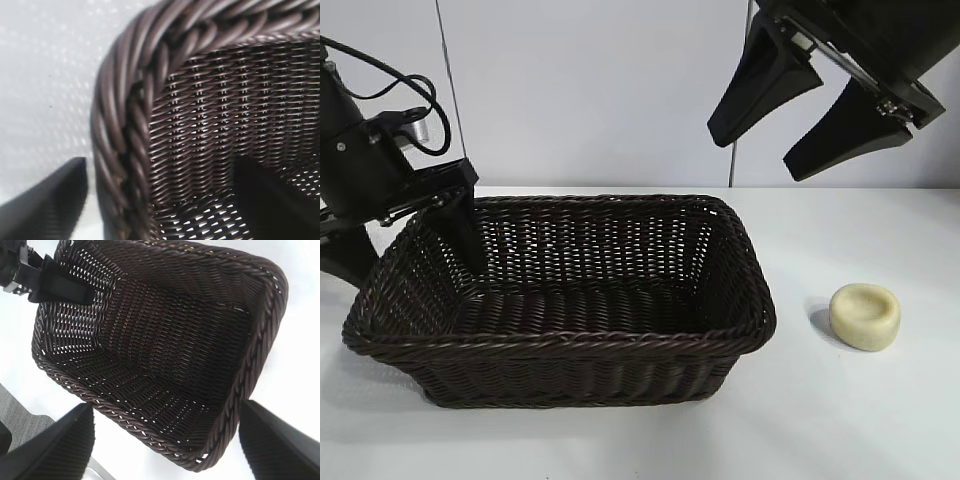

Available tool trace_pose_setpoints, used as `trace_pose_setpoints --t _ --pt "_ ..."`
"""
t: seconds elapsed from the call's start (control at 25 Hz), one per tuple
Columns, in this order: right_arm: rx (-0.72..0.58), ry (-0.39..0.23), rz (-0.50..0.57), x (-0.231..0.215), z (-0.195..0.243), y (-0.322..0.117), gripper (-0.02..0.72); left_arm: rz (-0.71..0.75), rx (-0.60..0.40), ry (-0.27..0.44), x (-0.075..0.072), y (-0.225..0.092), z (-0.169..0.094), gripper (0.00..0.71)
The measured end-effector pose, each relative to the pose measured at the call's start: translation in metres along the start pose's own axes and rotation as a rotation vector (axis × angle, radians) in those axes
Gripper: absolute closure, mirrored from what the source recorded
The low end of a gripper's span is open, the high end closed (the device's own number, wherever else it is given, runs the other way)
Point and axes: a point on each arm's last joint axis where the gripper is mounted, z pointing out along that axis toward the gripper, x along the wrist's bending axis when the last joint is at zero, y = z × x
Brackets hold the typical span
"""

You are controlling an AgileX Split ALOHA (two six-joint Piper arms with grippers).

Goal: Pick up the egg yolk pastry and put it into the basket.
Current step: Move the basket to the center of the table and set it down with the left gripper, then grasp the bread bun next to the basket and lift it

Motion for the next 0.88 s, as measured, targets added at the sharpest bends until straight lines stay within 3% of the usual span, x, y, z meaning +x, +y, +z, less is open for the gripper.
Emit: trace_pose_setpoints --t 0.28,0.6,0.88 --pt "0.0 -0.001 -0.001 0.0 0.0 0.0 0.135 0.034 -0.015 0.047 -0.007 0.0 -0.03 0.06" --pt "0.0 -0.001 -0.001 0.0 0.0 0.0 0.135 0.101 -0.109 0.068 -0.031 0.017 -0.095 0.06" --pt "0.0 -0.001 -0.001 0.0 0.0 0.0 0.135 0.106 -0.111 0.293 -0.015 0.02 -0.114 0.058"
